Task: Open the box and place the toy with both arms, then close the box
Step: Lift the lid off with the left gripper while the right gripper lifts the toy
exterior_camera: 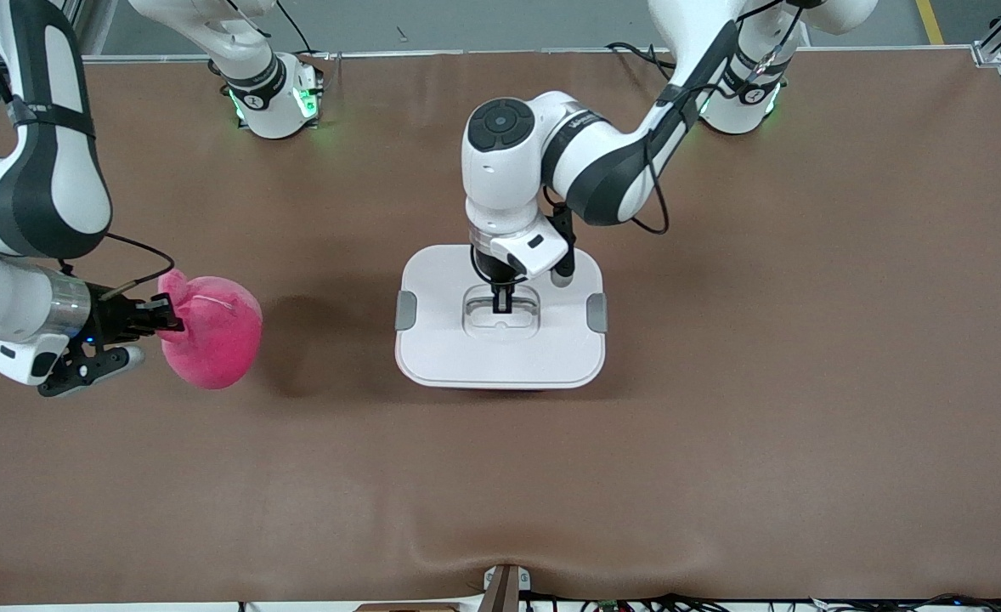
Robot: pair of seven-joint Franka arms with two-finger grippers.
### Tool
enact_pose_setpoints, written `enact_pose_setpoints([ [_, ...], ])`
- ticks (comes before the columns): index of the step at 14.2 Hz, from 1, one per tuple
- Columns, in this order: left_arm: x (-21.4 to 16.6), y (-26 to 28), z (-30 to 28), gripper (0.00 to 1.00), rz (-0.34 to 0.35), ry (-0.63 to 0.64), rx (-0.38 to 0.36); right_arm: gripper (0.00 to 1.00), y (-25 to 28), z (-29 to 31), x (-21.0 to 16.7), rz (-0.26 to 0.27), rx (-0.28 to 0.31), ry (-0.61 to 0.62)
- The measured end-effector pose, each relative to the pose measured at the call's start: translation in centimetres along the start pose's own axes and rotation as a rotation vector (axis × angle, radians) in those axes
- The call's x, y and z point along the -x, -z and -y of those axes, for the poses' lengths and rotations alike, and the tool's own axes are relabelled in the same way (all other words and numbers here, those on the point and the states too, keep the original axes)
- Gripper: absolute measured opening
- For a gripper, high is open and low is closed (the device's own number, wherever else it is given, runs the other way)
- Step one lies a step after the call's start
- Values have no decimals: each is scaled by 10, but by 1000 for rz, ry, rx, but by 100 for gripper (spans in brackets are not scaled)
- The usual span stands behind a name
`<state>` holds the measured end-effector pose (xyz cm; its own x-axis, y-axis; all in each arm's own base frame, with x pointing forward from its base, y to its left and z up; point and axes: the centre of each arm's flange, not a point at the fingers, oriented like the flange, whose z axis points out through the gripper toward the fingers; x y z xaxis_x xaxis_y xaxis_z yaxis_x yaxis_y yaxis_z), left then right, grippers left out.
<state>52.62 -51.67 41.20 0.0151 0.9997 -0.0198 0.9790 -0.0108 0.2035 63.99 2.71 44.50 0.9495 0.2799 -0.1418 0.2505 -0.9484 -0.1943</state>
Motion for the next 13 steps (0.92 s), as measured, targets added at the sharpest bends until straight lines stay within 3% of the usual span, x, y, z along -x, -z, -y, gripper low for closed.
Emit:
enact_pose_setpoints([
  [6,-68,30,-44,7,-51,-57,-20,13,10,129,-21,-26,-27,-199],
  [9,-111,47,-65,7,-58,-85,-12,13,23,206,-23,-56,-56,-207],
  [13,-158,60,-83,7,-68,-116,-4,13,10,255,-34,-37,-212,-211],
])
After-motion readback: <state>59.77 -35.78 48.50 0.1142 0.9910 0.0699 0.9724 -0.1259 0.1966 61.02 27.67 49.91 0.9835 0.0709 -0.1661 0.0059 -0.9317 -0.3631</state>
